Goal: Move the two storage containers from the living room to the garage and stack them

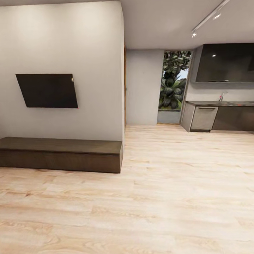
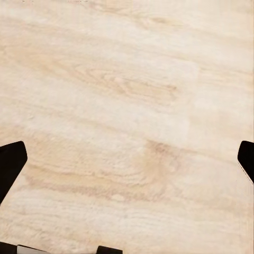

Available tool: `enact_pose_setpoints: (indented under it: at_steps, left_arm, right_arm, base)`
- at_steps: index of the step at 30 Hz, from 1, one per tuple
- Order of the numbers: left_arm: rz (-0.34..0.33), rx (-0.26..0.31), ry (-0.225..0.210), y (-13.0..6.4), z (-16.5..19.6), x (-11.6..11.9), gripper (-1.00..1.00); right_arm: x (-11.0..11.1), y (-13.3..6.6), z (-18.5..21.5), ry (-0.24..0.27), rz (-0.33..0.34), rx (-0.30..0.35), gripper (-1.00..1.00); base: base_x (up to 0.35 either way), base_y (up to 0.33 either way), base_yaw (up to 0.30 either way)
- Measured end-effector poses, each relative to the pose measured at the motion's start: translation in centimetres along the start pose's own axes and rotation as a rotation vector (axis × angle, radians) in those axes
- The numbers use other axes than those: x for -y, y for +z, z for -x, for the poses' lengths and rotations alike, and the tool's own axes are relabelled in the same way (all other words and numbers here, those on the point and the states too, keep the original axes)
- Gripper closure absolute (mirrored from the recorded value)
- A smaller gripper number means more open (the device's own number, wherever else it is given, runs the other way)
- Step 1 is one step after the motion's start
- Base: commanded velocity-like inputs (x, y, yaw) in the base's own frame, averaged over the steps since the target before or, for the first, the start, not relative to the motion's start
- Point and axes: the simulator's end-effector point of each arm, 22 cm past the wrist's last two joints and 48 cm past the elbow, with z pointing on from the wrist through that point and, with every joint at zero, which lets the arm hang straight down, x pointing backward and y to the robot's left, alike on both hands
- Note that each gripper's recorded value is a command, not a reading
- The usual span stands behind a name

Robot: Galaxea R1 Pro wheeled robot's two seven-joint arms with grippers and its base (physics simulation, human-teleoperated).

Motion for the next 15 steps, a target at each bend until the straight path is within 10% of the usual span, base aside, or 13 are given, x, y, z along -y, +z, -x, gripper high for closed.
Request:
enact_pose_setpoints:
  at_steps: [15]
  left_arm:
    - [0.0,0.0,0.0,0.0,0.0,-0.01,-1.0]
  right_arm:
    - [-0.03,0.0,-0.02,-0.001,0.001,-0.001,-1.0]
  base:
    - [0.326,0.0,0.183]
